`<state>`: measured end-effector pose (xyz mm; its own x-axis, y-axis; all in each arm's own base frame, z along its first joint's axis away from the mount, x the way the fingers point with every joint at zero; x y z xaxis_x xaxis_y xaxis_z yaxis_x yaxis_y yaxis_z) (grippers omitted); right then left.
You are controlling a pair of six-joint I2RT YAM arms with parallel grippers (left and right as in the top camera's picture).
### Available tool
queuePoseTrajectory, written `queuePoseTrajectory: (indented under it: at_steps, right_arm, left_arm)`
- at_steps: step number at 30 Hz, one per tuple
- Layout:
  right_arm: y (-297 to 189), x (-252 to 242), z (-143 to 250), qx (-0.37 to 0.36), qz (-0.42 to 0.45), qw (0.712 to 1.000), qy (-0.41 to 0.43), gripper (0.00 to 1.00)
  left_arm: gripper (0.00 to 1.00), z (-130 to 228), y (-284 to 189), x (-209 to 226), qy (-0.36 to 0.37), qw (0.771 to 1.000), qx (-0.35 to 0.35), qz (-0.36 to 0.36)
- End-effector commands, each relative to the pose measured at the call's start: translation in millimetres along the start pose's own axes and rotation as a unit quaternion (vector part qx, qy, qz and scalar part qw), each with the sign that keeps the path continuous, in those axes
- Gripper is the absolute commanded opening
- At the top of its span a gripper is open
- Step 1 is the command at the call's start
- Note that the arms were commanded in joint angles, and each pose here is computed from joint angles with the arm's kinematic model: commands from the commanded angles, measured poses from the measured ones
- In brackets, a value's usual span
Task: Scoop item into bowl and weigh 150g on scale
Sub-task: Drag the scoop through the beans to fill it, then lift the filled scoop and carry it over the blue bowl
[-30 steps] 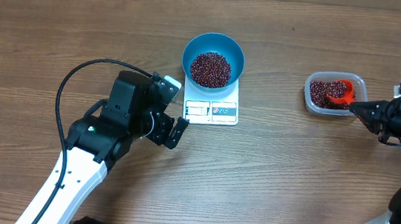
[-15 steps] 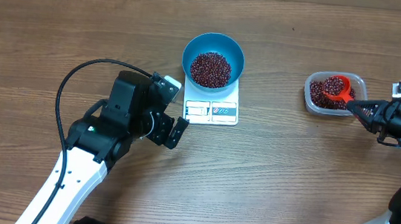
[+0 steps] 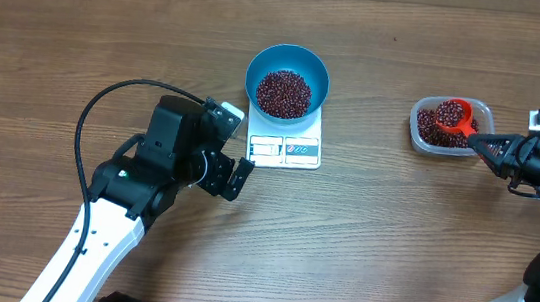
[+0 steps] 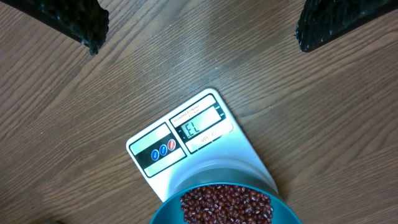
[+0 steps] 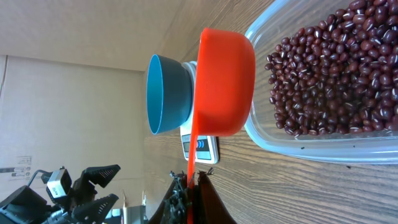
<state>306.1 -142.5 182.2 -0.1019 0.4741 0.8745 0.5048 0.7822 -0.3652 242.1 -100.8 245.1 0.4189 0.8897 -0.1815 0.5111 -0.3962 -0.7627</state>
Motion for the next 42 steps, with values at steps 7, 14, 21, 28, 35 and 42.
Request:
queuePoseTrajectory:
  at_steps: [7,14,21,28,35,42]
  right_arm:
    - [-1.0,1.8,-2.8,-0.01,-0.014,1.0,-0.013,0.04]
    - [-1.1,2.2,-2.8,-0.011,-0.016,1.0,-0.015,0.04]
    - [-1.1,3.9,-3.0,-0.016,-0.027,0.999,-0.014,0.04]
    - [-2.0,7.7,-5.9,-0.022,-0.038,0.999,-0.014,0.04]
    - [5.4,18.4,-9.1,-0.009,-0.042,0.999,-0.026,0.04]
    - [32.1,49.8,-19.3,0.032,-0.059,0.996,-0.062,0.04]
  left_arm:
    - [1.0,1.2,0.9,1.7,0.009,1.0,0.001,-0.003]
    - [1.0,1.2,0.9,1.7,0.009,1.0,0.001,-0.003]
    - [0.99,1.3,0.9,1.7,0.009,1.0,0.001,-0.003]
    - [1.0,1.2,0.9,1.7,0.009,1.0,0.001,-0.003]
    - [0.99,1.2,0.9,1.7,0.009,1.0,0.001,-0.003]
    - [0.99,1.3,0.9,1.7,0.009,1.0,0.001,-0.003]
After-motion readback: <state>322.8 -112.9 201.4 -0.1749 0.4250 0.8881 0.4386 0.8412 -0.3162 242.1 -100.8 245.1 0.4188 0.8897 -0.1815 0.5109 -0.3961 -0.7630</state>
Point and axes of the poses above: each gripper's point midway between its finger pads, its own y axis out along the fingers, its own x axis along the line the jaws close on, z = x × y, the point moved 10 cm from there along -y, back along the fingers, and after that the axes turned 7 degrees about -y, right-handed, at the moved point
